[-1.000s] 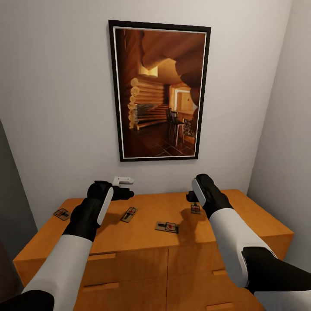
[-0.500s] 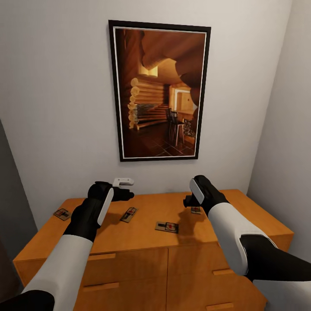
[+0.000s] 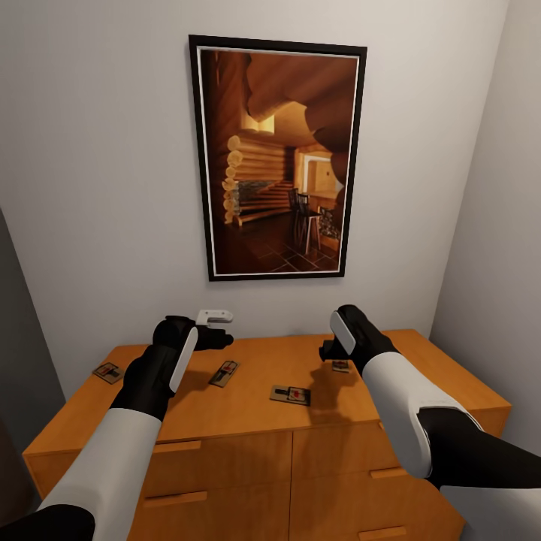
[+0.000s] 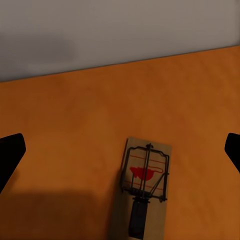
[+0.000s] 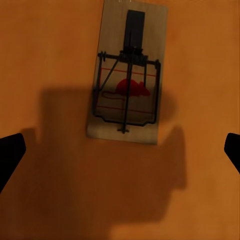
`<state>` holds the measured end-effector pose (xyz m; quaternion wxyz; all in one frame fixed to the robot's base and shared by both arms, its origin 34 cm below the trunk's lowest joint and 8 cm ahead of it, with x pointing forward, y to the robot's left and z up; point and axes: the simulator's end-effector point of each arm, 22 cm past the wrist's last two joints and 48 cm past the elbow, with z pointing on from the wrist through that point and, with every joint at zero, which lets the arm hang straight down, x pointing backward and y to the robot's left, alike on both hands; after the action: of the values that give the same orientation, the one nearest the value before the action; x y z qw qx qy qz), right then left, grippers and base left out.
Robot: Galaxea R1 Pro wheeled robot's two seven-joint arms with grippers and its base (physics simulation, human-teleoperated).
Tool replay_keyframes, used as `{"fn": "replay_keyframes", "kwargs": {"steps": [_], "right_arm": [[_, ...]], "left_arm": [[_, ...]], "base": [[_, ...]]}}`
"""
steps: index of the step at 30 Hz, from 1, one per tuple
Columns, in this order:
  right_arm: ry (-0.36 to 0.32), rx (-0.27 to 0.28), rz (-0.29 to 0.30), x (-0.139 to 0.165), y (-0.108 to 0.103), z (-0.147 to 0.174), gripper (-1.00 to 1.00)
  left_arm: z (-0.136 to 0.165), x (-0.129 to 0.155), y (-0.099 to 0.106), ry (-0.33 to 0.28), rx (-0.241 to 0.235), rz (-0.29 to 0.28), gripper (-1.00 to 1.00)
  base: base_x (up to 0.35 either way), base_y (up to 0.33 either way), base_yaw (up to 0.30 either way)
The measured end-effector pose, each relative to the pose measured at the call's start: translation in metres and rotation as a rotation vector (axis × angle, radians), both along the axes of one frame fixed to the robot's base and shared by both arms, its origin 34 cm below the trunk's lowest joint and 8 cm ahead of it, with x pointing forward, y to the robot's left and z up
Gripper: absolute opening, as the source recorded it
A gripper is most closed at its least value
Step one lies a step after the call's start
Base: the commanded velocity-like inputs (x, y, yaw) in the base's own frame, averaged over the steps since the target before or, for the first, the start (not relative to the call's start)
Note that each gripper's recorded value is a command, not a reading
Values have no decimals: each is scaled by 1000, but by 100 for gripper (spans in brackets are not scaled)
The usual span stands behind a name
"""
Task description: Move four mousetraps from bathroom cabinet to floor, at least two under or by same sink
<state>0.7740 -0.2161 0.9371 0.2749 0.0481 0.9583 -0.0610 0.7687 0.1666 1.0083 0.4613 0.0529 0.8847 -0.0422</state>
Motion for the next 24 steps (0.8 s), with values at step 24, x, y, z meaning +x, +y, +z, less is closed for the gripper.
{"fn": "replay_keyframes", "kwargs": {"steps": [24], "right_arm": [[-10,2,-2,2,-1,4,100]], "left_arm": [[1,0,0,-4,0,0,100]], "base": [[65,0,0]]}}
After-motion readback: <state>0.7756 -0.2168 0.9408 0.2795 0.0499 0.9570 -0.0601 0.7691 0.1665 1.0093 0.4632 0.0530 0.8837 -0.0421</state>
